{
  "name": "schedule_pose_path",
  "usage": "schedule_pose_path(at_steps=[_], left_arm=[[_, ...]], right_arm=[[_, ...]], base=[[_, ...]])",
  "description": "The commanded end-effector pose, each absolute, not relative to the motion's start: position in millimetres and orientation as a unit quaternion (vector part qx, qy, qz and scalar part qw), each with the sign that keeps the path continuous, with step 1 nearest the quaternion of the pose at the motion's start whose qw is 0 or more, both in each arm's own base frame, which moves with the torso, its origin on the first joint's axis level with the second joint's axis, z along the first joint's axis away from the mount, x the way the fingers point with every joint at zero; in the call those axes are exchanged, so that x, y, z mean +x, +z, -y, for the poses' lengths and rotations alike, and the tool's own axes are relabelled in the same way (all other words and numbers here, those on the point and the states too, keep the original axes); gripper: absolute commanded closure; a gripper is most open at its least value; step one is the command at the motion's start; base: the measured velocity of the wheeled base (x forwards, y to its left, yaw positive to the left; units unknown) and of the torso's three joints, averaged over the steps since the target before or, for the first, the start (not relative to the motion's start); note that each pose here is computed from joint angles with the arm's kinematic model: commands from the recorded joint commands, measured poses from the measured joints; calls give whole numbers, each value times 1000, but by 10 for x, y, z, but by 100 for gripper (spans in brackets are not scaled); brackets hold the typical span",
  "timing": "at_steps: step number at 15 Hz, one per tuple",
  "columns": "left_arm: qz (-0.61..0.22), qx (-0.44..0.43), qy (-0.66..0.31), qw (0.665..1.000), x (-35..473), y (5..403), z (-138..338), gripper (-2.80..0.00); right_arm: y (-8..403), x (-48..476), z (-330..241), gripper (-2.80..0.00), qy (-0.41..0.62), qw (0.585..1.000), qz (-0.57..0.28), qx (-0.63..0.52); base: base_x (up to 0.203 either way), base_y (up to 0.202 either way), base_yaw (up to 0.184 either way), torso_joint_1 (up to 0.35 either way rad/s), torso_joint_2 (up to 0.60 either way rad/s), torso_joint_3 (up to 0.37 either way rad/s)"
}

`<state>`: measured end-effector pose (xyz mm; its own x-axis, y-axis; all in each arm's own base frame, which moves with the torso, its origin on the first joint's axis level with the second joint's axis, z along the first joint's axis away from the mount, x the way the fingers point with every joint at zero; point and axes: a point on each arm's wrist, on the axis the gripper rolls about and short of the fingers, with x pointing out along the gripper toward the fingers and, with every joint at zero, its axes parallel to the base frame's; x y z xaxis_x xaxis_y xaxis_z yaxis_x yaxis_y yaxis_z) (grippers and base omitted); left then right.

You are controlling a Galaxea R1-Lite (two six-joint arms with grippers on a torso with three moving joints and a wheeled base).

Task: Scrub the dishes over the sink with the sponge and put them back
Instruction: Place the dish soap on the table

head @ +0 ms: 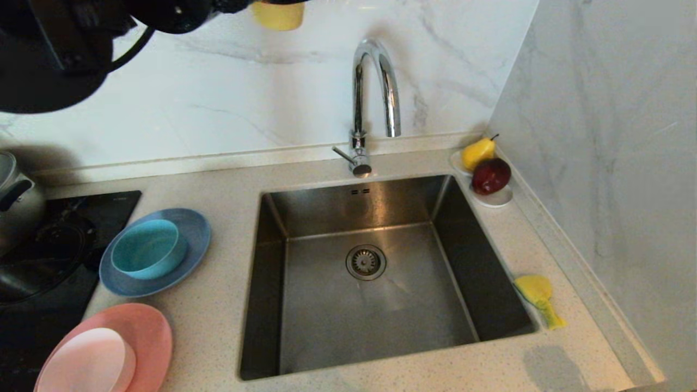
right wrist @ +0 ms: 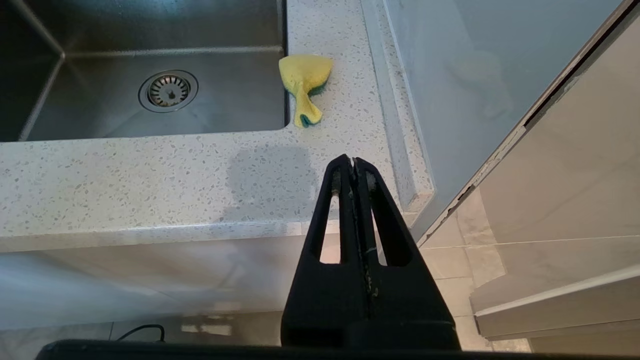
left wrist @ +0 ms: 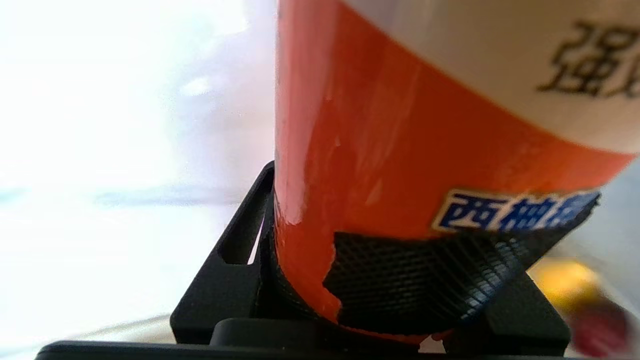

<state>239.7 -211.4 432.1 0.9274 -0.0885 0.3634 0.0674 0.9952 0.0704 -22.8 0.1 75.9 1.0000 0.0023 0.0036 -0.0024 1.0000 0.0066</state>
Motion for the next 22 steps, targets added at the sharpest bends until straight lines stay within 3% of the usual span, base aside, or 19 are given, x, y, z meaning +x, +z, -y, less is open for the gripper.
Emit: schedule_pose_path(at_steps=[1, 8, 16, 22], left_arm=[[188, -11, 15, 982, 2486, 4431, 1686, 0], [150, -100, 157, 971, 3150, 4108, 1105, 0], [36, -56, 202, 977, 3893, 3204, 596, 0], [-16, -72, 223, 972, 4408, 2449, 620, 0]], right_arm=[[760, -228, -1, 0, 2, 1000, 2, 3], [759, -228, -1, 0, 2, 1000, 2, 3], [760, -228, -1, 0, 2, 1000, 2, 3], [758, -228, -1, 0, 2, 1000, 2, 3]], base=[[0, 0, 0, 0, 0, 0], [0, 0, 0, 0, 0, 0], [0, 0, 0, 0, 0, 0], [0, 0, 0, 0, 0, 0]])
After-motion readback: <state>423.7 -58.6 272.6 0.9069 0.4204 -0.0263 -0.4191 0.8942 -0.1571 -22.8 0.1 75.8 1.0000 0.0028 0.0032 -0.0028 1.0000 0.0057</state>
